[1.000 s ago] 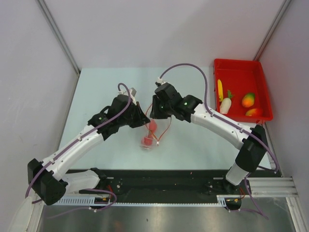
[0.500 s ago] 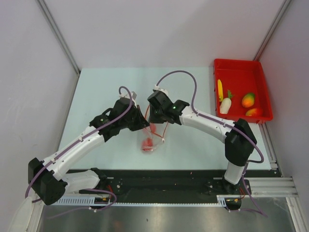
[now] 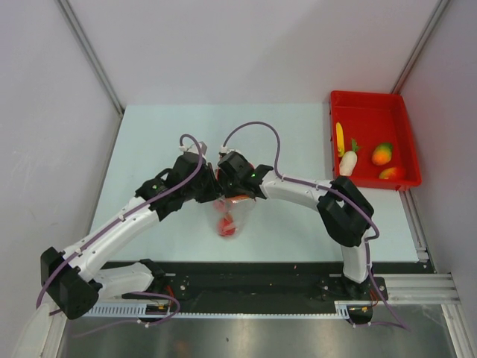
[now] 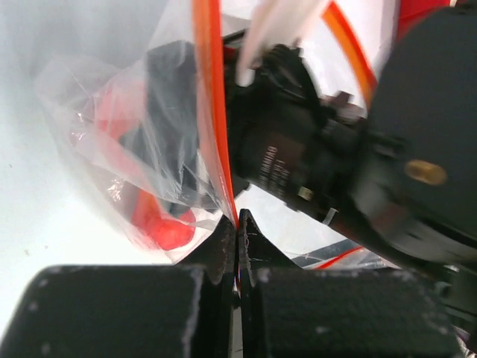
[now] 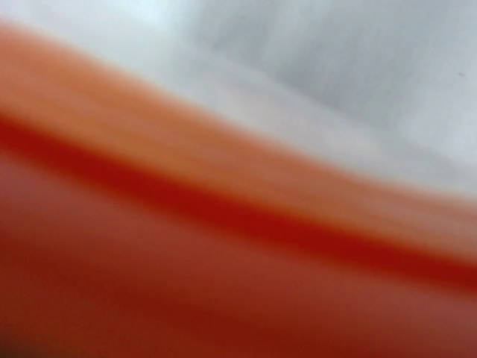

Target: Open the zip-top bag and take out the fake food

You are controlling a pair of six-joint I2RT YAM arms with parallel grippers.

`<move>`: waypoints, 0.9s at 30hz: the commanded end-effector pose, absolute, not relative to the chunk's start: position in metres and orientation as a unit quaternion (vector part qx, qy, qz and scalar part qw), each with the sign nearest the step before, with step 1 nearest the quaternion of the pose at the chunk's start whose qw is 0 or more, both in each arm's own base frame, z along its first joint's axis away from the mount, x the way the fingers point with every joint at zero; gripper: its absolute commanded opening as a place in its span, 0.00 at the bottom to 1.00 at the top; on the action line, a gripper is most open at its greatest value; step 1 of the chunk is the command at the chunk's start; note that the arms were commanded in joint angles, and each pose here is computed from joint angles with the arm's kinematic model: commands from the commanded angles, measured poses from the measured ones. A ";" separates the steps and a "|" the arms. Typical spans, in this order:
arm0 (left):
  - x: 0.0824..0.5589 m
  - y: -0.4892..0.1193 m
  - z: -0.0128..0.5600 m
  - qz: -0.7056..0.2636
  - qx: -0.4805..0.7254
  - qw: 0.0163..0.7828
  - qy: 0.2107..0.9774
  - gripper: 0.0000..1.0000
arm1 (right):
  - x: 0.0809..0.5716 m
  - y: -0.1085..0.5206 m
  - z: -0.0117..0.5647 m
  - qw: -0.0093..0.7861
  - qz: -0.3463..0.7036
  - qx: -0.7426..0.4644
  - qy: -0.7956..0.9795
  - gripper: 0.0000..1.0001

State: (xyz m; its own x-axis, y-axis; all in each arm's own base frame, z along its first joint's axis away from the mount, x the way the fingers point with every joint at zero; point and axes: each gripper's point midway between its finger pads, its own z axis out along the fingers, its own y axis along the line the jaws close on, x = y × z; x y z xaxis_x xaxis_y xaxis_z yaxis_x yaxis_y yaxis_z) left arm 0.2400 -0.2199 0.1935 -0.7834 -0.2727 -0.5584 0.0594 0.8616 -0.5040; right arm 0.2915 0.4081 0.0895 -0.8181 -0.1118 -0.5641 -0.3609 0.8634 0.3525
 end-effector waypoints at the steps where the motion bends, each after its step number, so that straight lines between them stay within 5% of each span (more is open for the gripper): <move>1: 0.239 -0.215 0.197 -0.250 -0.045 0.339 0.906 0.00 | 0.295 0.420 0.066 0.274 0.231 -0.156 0.921 0.64; 5: 0.236 -0.214 0.192 -0.248 -0.044 0.335 0.908 0.00 | 0.292 0.418 0.043 0.258 0.217 -0.164 0.927 0.73; 14: 0.231 -0.211 0.184 -0.246 -0.045 0.326 0.912 0.00 | 0.292 0.416 0.022 0.239 0.211 -0.164 0.934 0.71; 24: 0.232 -0.197 0.190 -0.225 -0.058 0.345 0.909 0.00 | 0.292 0.399 0.101 0.284 0.224 -0.173 0.916 0.10; 27: 0.233 -0.189 0.191 -0.218 -0.070 0.353 0.907 0.00 | 0.290 0.395 0.132 0.298 0.243 -0.163 0.909 0.06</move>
State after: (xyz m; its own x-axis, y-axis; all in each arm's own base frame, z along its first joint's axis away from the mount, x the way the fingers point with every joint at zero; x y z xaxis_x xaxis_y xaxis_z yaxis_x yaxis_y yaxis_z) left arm 0.2312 -0.2020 0.1827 -0.7764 -0.2666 -0.5711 0.0360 0.8859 -0.4625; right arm 0.2934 0.4086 0.0759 -0.8026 -0.1830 -0.5677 -0.4264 0.8416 0.3316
